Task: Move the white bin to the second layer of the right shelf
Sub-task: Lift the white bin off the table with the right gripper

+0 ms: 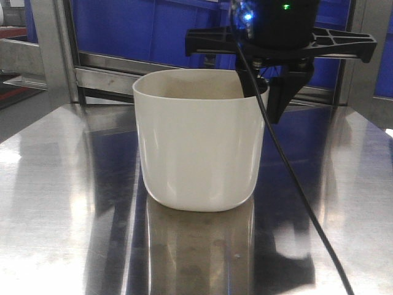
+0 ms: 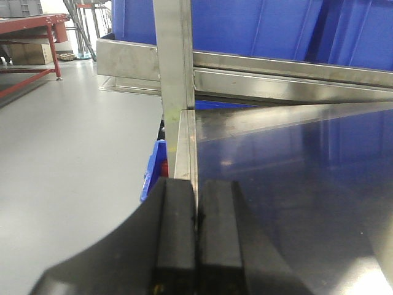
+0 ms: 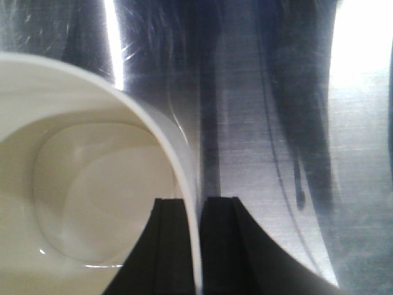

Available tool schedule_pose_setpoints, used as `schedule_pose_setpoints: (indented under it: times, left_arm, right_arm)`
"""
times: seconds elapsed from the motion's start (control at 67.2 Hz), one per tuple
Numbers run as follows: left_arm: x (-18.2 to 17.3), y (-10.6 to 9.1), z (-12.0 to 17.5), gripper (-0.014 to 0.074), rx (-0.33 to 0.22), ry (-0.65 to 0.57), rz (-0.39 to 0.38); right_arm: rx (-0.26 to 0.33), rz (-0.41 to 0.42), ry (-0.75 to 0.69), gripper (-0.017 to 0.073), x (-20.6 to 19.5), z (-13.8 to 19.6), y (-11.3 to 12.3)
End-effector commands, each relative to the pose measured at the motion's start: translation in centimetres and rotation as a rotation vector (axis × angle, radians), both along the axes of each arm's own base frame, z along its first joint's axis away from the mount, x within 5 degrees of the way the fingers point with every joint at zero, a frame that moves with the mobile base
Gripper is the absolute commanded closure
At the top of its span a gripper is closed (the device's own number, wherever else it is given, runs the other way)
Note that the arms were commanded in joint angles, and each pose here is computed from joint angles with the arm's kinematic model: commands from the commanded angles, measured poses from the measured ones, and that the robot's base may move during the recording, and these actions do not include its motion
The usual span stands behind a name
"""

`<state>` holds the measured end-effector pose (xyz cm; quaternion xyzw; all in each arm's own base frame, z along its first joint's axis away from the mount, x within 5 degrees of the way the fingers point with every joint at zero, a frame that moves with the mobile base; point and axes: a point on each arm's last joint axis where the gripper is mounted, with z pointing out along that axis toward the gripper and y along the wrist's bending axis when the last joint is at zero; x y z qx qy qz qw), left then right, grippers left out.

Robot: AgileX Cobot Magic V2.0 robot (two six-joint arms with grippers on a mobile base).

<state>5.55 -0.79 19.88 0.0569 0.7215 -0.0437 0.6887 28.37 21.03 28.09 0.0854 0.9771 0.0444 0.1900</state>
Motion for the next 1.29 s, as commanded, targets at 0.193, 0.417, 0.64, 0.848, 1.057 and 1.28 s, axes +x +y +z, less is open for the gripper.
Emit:
schedule_pose_setpoints:
  times: [0.193,0.417,0.64,0.848,1.057,1.28]
  left_arm:
    - [0.0,0.0,-0.4,0.0509,-0.012,-0.064,-0.004]
    - [0.0,0.0,-0.4,0.0509,-0.012,-0.064,-0.004]
    - [0.0,0.0,-0.4,0.0509,-0.012,-0.064,-0.004]
    - [0.0,0.0,-0.4,0.0509,-0.012,-0.064,-0.004]
    - [0.0,0.0,-0.4,0.0509,-0.012,-0.064,-0.004]
    - [0.0,0.0,-0.4,0.0509,-0.012,-0.064,-0.004]
  right_arm:
    - [-0.054,0.183,-0.203,0.0503,-1.0,5.7,-2.4]
    - [-0.101,0.264,-0.233,0.0503,-1.8,7.3,-6.5]
    - [0.019,0.124,-0.239,0.0503,-3.8,6.1,-12.6]
    - [-0.008,0.088,-0.389,0.0503,-7.6,5.6,-17.7]
    - [-0.047,0.061,-0.502,0.0503,-11.0,4.9,-20.0]
    - [-0.114,0.059,-0.655,0.0503,-14.3,4.8,-21.2]
